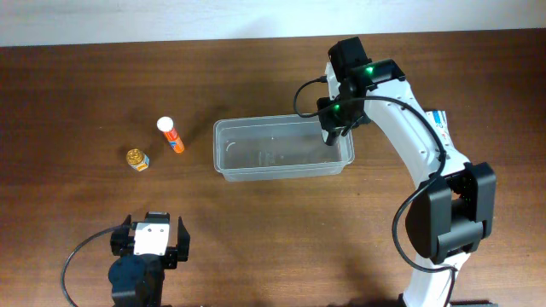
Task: Pack container
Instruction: 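Lift the brown bottle and carry it over the clear container, then lower the brown bottle into the container and open the right gripper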
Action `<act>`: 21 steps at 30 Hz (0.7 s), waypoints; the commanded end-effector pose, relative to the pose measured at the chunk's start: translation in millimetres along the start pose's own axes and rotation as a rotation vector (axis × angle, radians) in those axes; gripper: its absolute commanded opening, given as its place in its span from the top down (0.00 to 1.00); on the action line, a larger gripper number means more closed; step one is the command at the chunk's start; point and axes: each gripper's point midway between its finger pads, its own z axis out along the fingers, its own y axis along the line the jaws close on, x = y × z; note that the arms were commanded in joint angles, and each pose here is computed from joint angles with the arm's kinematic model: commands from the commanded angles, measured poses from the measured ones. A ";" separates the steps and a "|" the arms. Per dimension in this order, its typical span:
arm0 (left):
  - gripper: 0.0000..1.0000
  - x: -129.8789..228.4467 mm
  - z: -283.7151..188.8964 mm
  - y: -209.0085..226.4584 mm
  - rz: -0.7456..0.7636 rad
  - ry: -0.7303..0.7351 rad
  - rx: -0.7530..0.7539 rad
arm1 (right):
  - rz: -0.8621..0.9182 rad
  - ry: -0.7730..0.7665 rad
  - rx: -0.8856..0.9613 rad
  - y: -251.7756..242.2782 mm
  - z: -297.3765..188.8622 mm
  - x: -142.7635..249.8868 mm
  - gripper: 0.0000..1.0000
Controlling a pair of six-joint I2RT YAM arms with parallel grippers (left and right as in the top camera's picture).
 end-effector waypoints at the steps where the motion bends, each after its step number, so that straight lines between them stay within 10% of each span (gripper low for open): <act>1: 0.00 2.5 0.3 0.9 -0.008 0.011 -0.008 | 0.038 -0.003 0.021 -1.9 6.8 -1.5 0.84; 21: 0.00 2.5 0.3 0.9 -0.008 0.011 -0.008 | 0.063 -0.014 0.020 -6.2 39.5 7.2 0.84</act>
